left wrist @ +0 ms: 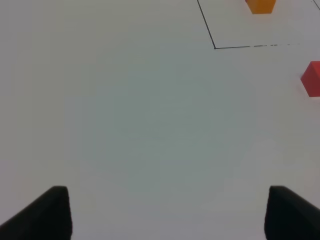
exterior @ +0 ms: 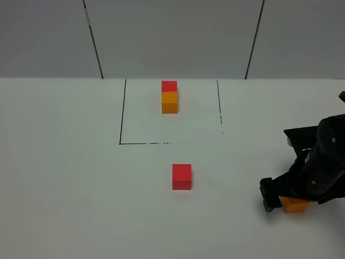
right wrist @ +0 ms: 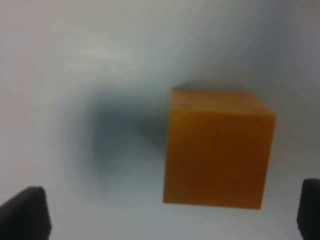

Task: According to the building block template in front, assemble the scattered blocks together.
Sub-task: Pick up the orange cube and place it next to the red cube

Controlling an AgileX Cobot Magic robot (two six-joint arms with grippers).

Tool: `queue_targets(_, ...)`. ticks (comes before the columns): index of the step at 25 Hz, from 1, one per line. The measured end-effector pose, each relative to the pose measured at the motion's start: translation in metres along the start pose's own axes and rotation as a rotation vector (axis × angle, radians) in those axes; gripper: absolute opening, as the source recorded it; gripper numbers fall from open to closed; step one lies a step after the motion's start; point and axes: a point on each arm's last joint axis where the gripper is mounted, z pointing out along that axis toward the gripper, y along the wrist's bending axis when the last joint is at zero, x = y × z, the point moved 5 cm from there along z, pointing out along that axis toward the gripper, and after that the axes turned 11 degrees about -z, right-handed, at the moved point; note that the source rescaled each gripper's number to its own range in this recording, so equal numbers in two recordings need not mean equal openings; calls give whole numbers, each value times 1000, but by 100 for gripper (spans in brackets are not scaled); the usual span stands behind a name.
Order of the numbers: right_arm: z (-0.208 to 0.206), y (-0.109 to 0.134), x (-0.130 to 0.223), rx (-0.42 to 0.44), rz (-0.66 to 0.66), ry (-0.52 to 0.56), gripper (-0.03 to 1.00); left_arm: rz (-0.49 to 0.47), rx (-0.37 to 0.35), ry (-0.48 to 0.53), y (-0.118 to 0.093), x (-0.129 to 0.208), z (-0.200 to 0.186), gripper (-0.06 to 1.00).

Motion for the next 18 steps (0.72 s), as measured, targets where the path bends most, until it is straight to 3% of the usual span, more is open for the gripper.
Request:
queue_targets(5,14,-11,2,3,32,19,100,0,0,0,0,0,0,65)
queue_targets(12,16,-16,-7,14,36,-42,100,0,0,0,0,0,0,65)
queue_targets(18,30,-19,-2,8,41,-2,100,0,0,0,0,0,0,65)
